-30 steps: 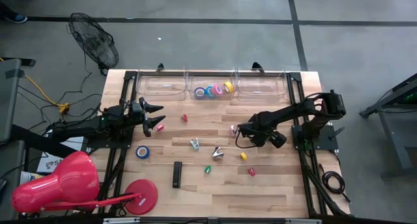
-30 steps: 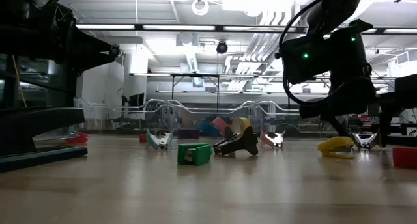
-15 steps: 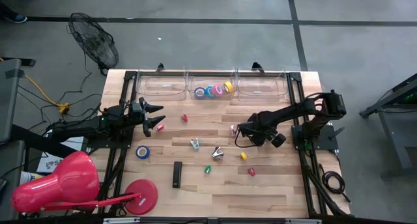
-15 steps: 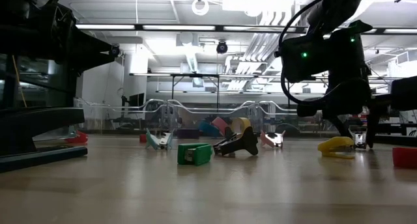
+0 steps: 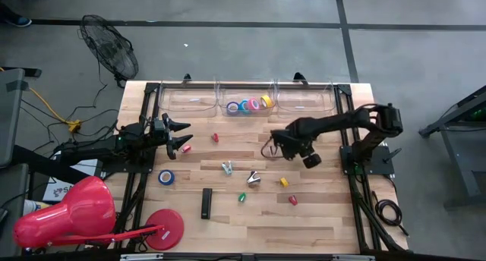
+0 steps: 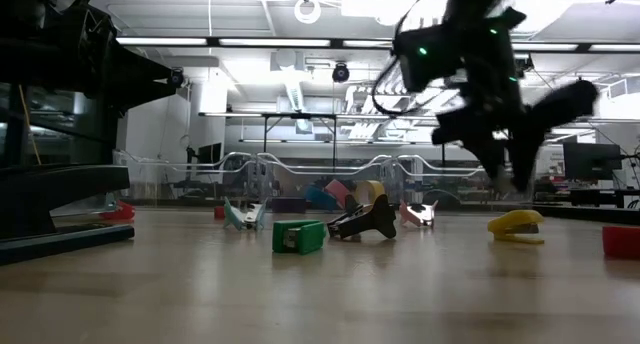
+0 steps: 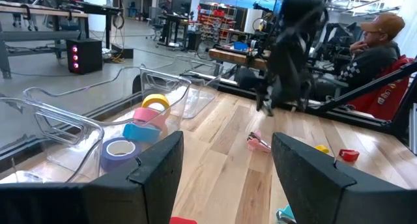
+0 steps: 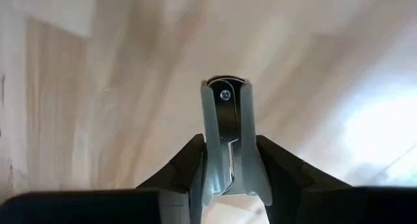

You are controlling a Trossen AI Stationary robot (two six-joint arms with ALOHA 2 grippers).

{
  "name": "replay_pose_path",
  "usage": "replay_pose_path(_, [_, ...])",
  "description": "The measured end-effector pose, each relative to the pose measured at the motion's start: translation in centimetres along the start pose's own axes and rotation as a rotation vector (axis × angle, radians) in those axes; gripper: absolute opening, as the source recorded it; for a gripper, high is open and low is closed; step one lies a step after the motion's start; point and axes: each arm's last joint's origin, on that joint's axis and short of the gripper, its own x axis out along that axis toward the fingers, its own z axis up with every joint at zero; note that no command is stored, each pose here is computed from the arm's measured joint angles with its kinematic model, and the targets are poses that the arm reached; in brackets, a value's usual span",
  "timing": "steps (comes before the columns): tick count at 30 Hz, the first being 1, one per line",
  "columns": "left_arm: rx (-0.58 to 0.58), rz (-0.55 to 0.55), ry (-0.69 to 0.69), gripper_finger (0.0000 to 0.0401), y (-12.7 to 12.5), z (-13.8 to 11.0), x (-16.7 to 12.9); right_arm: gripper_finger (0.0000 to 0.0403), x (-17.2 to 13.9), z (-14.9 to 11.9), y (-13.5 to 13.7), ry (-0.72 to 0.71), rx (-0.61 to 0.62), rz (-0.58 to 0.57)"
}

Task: Pick and place Stapler, Stapler remover, tape
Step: Put the gray staple remover into the right transparent bin

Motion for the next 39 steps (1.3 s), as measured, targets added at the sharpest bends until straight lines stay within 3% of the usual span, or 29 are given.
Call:
replay_pose_path(9, [0.0,0.0,0.0,0.023,0.0,0.0,0.0,0.0103,-5.2,-2.0,-6.1,-0.091,0.256,-0.04])
replay_pose_path(17, [0.0,0.0,0.0,0.023,0.0,0.0,0.0,0.0103,-6.8,-6.0,-11.1,-0.145,0.517,-0.073])
replay_pose_path(27, [0.0,0.0,0.0,0.023,0.0,0.0,0.0,0.0103,-4.6,-9.6,-14.1,-0.231,0.907,-0.012])
replay_pose_path(39, [0.0,0.0,0.0,0.023,0.0,0.0,0.0,0.0103,0.0,-9.7,-17.4,-0.309,1.298,0.083])
